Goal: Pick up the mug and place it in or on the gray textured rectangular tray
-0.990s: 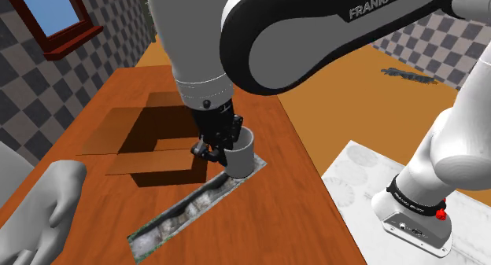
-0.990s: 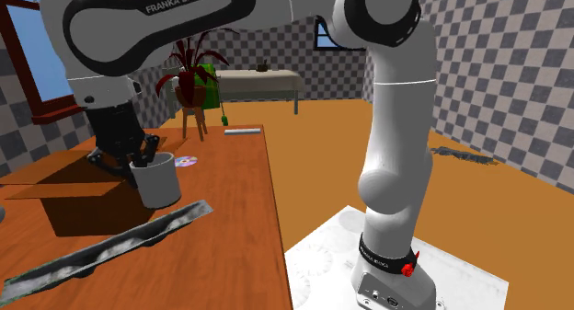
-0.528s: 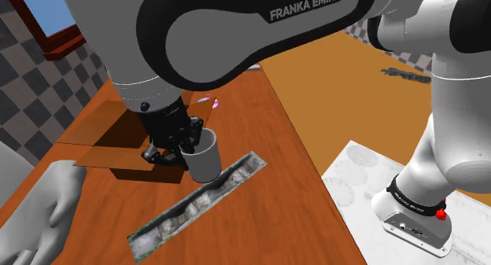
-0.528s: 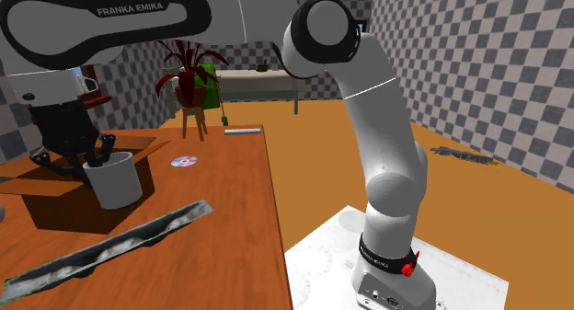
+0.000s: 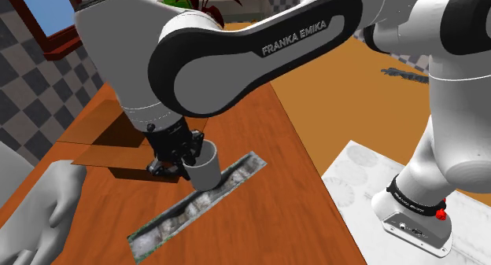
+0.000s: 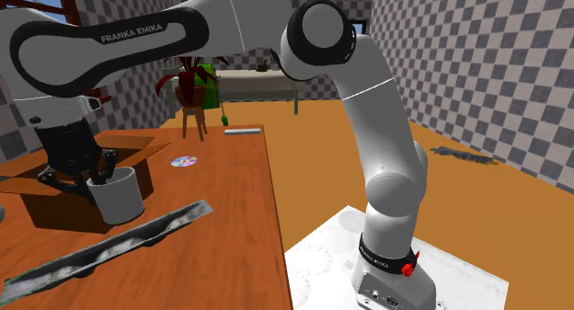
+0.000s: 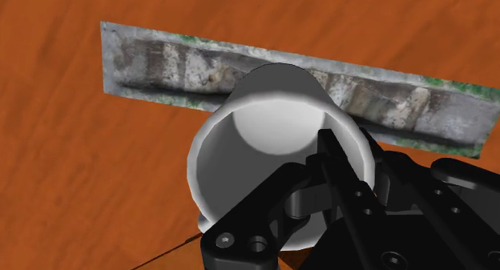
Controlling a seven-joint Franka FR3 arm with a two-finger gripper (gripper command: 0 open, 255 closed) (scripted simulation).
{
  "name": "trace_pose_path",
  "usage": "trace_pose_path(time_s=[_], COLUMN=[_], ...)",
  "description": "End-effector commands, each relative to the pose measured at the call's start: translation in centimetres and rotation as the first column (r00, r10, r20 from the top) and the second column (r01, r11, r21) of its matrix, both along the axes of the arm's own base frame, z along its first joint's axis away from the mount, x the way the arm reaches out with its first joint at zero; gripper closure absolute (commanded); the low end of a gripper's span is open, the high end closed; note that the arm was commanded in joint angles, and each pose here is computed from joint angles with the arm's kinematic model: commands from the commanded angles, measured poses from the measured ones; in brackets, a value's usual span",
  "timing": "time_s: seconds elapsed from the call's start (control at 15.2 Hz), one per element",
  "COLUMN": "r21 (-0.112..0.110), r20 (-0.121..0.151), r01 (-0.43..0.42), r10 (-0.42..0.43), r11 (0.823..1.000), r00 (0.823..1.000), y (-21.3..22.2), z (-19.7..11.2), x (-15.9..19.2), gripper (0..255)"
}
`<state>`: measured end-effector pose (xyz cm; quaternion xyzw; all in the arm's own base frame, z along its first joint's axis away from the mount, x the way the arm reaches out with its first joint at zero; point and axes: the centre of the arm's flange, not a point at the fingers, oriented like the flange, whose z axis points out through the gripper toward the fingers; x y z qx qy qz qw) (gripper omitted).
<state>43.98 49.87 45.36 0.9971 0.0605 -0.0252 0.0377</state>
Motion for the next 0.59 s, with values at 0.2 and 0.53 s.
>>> trace_pose_path(time_s=[0.2,0.53], r21=[0.001,0.001], r20=[0.0,0.0], r01=[0.0,0.0], r10=[0.0,0.0], r11=[1.0,1.0], r00=[1.0,1.0], y=[0.0,0.0], z=[-2.8,-5.3], x=[0.0,0.0], gripper=[255,255])
